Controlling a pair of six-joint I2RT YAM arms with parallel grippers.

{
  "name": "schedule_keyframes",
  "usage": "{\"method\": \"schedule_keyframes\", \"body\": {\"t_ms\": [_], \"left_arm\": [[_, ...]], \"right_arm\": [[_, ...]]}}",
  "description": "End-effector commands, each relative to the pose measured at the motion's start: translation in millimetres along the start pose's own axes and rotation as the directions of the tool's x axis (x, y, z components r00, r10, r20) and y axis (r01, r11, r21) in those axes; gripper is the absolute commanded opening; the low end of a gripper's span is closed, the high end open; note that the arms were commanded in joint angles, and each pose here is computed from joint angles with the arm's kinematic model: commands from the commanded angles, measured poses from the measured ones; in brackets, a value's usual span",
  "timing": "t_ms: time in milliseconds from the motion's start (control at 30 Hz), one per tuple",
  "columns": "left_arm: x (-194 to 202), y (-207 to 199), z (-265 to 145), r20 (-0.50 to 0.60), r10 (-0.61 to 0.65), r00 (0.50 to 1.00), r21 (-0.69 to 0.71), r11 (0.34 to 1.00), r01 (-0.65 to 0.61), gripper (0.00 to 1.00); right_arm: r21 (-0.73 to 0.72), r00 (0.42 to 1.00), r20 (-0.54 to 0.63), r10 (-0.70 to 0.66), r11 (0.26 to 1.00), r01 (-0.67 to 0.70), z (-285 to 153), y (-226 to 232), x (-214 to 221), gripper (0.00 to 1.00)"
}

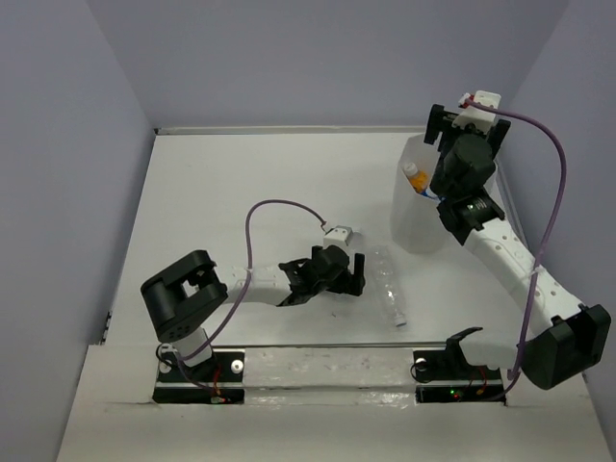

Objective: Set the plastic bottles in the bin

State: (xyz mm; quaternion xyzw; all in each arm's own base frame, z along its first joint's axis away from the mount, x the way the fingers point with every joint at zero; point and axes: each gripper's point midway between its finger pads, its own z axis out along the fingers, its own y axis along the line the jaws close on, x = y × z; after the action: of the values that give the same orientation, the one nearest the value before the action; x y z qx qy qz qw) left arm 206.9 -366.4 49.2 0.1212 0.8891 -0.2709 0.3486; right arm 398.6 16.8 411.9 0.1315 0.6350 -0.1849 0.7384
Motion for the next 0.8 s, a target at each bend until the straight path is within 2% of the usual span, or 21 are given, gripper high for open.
{"method": "schedule_keyframes", "body": {"t_ms": [0,133,167,233,267,300,367,533,700,767], "left_arm": [[-2.4,-10.6,3.7,0.013,0.013,1.000,0.003,1.000,-0.013,0.95],[-0.8,-9.8,6.4,0.017,0.020,1.000,-0.012,1.000,-0.019,0.84],[-3.2,-9.6,4.6,0.028,0.019,0.999,-0.015,1.000,-0.019,0.77],[-6.7,-7.9,1.0,0.042,0.020,0.999,-0.021,1.000,-0.019,0.65],[-9.7,-5.0,-3.4,0.059,0.020,0.998,-0.029,0.999,-0.018,0.53],[-9.8,-1.5,-6.1,0.061,0.022,0.998,-0.041,0.999,-0.019,0.50],[-15.1,3.7,-16.3,0.086,0.019,0.996,-0.054,0.998,-0.015,0.49],[-35.5,9.8,-48.6,0.170,-0.014,0.985,-0.052,0.998,0.024,0.48],[-77.0,3.6,-99.4,0.329,-0.053,0.943,0.005,0.998,0.055,0.48],[-94.1,-6.4,-121.0,0.389,-0.077,0.918,0.066,0.996,0.056,0.48]], "right_arm": [[-0.037,0.984,0.044,0.174,0.984,-0.172,-16.2,-14.7,-39.7,1.00],[-0.175,0.964,0.020,0.265,0.950,-0.258,-34.8,-6.4,-54.4,1.00],[-0.238,0.946,0.002,0.325,0.919,-0.315,-45.6,-2.6,-61.8,1.00],[-0.316,0.933,-0.032,0.357,0.882,-0.349,-57.5,5.6,-66.0,1.00],[-0.401,0.923,-0.091,0.373,0.835,-0.377,-70.6,19.0,-64.1,1.00],[-0.436,0.922,-0.137,0.362,0.814,-0.384,-78.1,25.7,-57.1,1.00],[-0.546,0.894,-0.232,0.383,0.710,-0.446,-100.3,47.8,-54.4,1.00],[-0.661,0.834,-0.409,0.370,0.510,-0.550,-148.2,82.7,-30.2,1.00],[-0.693,0.775,-0.554,0.304,0.348,-0.631,-197.2,114.4,-5.3,1.00],[-0.697,0.762,-0.583,0.281,0.308,-0.647,-210.5,126.2,-0.9,1.00]]}}
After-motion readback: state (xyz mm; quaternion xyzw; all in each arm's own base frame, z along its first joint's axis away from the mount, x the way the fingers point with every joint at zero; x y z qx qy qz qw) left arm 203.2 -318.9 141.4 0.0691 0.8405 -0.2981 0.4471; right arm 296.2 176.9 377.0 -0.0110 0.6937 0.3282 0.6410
